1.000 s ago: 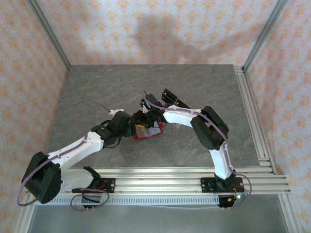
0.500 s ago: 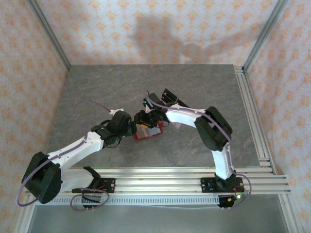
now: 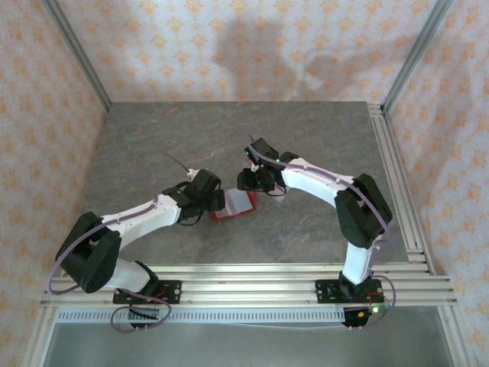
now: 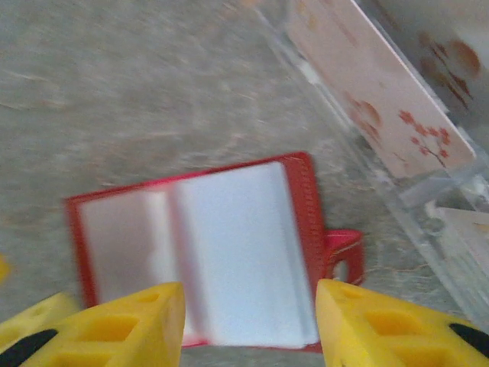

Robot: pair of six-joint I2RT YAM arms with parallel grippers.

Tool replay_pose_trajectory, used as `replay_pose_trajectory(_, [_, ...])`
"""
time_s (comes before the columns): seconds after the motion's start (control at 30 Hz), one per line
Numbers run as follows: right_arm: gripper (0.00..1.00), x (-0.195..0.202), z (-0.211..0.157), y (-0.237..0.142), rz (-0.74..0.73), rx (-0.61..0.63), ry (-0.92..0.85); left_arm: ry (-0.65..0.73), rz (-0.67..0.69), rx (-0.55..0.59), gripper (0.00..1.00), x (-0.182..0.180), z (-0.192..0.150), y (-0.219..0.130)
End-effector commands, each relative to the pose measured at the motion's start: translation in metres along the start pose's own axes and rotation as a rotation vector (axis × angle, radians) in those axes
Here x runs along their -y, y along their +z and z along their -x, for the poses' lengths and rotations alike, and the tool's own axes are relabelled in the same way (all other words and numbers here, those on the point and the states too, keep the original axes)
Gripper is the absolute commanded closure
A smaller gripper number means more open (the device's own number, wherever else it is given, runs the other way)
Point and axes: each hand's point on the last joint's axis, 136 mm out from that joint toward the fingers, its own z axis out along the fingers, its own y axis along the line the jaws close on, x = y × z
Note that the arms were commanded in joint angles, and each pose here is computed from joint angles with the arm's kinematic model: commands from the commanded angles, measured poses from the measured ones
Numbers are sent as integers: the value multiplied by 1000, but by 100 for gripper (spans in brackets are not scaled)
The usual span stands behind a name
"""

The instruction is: Put the credit cards into the card holder

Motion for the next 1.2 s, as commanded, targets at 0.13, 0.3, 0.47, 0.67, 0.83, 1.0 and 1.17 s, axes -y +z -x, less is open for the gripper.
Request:
replay_pose_trajectory(0.13, [52,31,-9,25,-153,-37,-57,51,63,-28,23,-6,-12,13])
replay_pose_trajectory(0.3, [54,37,-2,27,-191,-9,-56,61,78,-44,23,-11,-19,18])
replay_pose_trajectory(0.47, [72,40,1,28,-204,2,-51,74,114,-69,23,-18,-28,24])
replay_pose_trajectory(0.67, [99,43,-6,24,-200,0,-42,81,187,-79,24,-32,-32,28])
replay_pose_trajectory(0.83, [100,48,-18,14,-194,-2,-20,80,222,-80,25,-38,-31,30])
replay_pose_trajectory(1.0, [100,55,-32,8,-182,-5,17,81,217,-77,25,-36,-26,32])
replay_pose_trajectory(1.17, [100,56,-39,5,-165,-3,46,83,182,-76,25,-28,-23,33])
